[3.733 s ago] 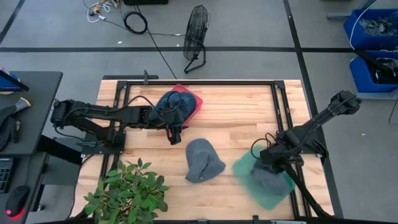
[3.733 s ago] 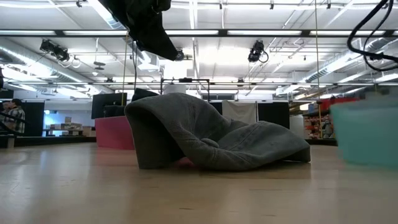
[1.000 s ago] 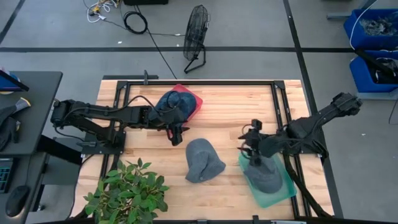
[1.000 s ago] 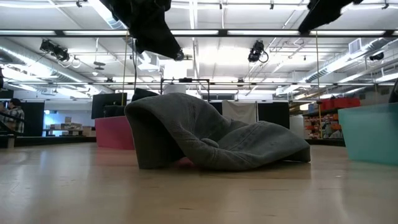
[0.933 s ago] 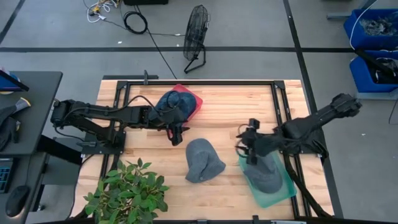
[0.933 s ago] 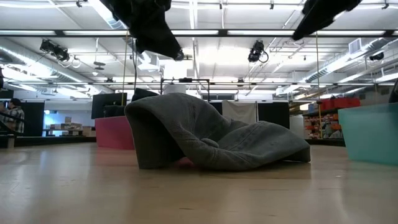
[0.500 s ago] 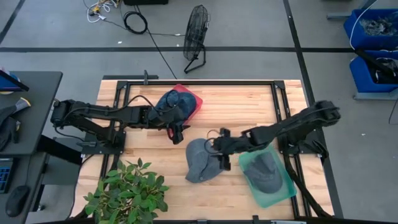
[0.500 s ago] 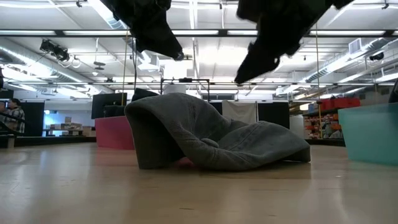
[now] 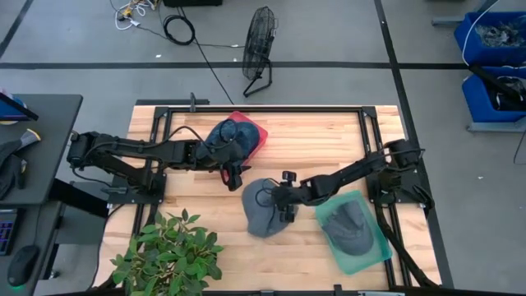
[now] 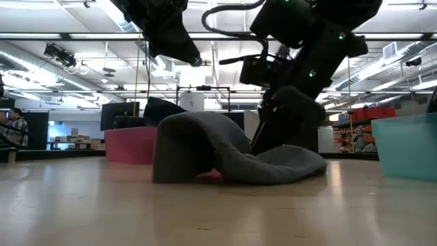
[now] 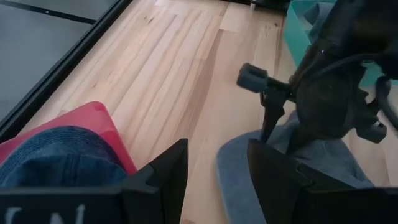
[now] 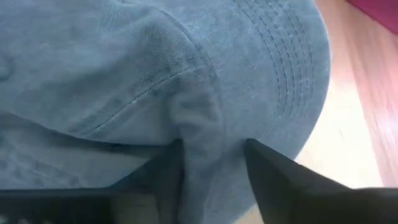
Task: Pick & Place hat
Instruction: Put the gray cap into the green bin
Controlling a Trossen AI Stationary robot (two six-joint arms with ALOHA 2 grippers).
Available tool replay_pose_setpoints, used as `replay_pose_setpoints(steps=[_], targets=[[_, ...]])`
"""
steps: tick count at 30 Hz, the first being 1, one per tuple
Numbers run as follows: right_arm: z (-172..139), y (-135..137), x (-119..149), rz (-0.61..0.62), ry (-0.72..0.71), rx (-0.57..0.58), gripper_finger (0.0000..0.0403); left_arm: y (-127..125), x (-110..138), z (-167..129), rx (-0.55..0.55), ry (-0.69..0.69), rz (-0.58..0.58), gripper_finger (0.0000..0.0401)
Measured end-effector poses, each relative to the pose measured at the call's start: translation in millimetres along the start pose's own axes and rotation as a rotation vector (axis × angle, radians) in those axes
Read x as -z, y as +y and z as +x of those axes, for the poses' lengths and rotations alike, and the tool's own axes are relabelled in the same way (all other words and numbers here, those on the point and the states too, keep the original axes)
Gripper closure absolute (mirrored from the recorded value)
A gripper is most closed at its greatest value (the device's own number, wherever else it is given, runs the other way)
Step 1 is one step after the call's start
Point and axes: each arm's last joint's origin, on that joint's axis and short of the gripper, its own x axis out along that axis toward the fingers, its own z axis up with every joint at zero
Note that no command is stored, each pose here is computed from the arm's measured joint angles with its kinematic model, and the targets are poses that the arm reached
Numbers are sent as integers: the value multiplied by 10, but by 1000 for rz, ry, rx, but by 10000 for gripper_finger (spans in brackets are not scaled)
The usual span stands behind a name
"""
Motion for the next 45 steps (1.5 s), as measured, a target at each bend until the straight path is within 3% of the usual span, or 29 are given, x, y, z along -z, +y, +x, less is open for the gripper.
replay_pose_setpoints(steps=[6,9,13,17,21,24,32,41,45], targets=[[-157,-23,-41,-31,10,-65,382,0,0,0,0,0,1,232],[-473,-87,-134,11,73,-55,385,0,-1,0,0,-1,2,232],[-1161,-213,-342,112,89,-23,396,0,-1,0,0,-1,3,232],[-1848,-270,-402,157,21,0,397,2,-2,1,-2,-2,3,232],[-2411,-322,-262,244,7,-37,398,3,-1,1,-4,-1,3,232],[-2654,-292,-36,228,87,-119,399,4,-1,1,-5,-1,2,232],[-2698,-13,568,290,276,-233,400,4,-1,1,-8,-2,0,232],[-2458,353,1060,345,365,-236,401,5,-3,0,-12,-4,-53,232],[-2420,412,1218,414,378,-187,401,4,-9,0,-12,-11,-62,232]])
